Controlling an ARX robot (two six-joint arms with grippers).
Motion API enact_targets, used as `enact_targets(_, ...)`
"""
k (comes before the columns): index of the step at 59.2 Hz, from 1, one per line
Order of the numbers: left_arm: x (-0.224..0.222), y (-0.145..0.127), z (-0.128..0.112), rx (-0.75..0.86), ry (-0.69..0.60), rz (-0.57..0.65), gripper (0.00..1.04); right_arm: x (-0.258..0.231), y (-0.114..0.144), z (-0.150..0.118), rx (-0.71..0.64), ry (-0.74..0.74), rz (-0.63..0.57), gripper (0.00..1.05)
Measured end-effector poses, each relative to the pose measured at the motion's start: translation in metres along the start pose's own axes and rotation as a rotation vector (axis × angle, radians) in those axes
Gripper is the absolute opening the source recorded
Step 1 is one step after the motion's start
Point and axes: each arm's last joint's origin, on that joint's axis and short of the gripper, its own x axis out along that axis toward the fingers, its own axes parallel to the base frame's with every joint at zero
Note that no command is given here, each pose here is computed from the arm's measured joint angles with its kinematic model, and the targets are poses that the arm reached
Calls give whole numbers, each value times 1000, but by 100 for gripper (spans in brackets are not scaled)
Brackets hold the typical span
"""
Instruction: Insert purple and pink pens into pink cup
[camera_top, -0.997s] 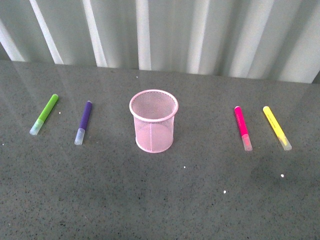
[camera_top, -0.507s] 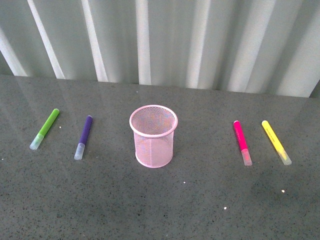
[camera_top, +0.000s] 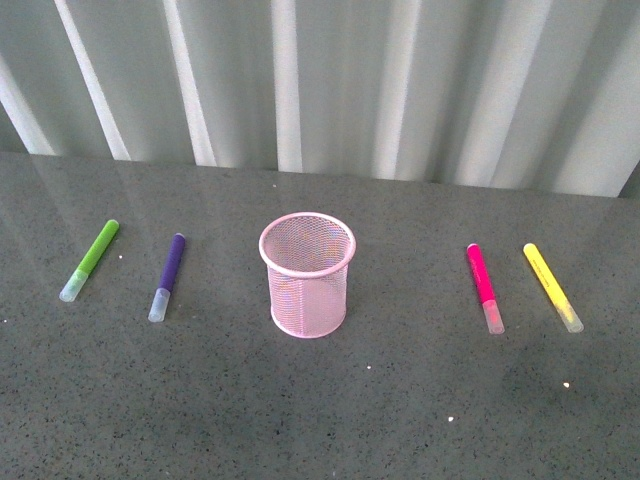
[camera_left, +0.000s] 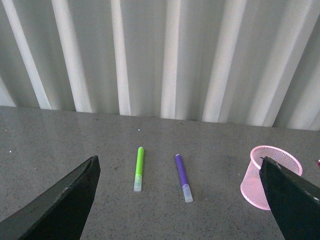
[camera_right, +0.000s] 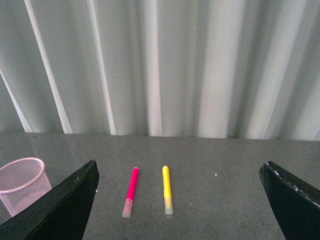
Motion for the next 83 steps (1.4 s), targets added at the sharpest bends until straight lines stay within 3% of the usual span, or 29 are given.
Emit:
enact_targets(27,0,0,0,0,0,0,98,0,0,0,0,0,0,98)
enact_targets(32,3,2,-2,-60,143,111,98,0,0,0,0,0,0,98)
enact_targets(36,12,2,-1,-91,209,131,98,0,0,0,0,0,0,98)
enact_targets(51,93,-8,41,-59,192,-3,98,0,0,0,0,0,0,98)
enact_targets(66,175,-23,23,39,495,-150,98,0,0,0,0,0,0,98)
enact_targets(76,219,-30,21,64,559,-177,98,0,0,0,0,0,0,98)
enact_targets(83,244,-34,7,85,636,-199,98,0,0,0,0,0,0,98)
